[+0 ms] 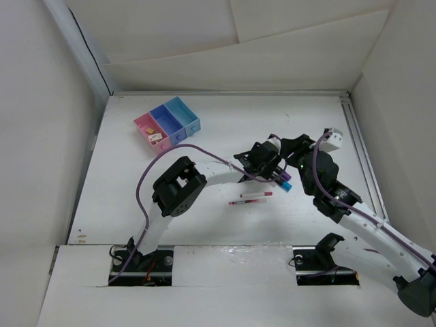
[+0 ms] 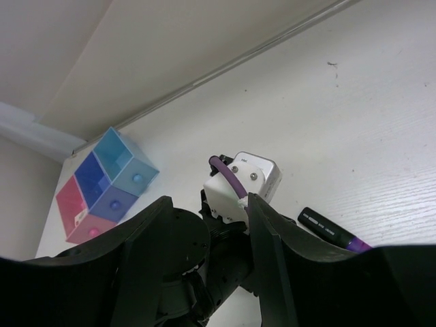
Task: Sort the stationery into containers
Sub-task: Pick up the stationery from the center of the board.
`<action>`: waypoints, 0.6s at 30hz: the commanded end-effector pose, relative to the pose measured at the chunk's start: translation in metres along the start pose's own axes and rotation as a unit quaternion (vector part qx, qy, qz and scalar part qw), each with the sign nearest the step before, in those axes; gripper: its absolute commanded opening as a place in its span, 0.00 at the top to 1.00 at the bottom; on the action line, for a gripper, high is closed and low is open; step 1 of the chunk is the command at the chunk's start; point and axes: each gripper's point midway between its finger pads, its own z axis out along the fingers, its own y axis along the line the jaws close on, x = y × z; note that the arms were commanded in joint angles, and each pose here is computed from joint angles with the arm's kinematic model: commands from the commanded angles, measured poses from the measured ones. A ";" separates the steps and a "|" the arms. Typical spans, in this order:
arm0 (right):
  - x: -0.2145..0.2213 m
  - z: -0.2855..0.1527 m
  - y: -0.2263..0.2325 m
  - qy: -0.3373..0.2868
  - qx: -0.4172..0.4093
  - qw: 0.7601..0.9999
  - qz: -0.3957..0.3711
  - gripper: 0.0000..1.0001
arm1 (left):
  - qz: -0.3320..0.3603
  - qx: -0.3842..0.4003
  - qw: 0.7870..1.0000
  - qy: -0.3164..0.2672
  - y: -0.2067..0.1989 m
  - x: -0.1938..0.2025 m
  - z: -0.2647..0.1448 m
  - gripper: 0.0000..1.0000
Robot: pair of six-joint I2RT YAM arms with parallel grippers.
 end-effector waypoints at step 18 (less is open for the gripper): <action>-0.014 -0.004 0.009 -0.012 -0.018 1.000 0.013 0.46 | 0.010 0.034 0.999 0.011 -0.013 -0.002 0.010 0.67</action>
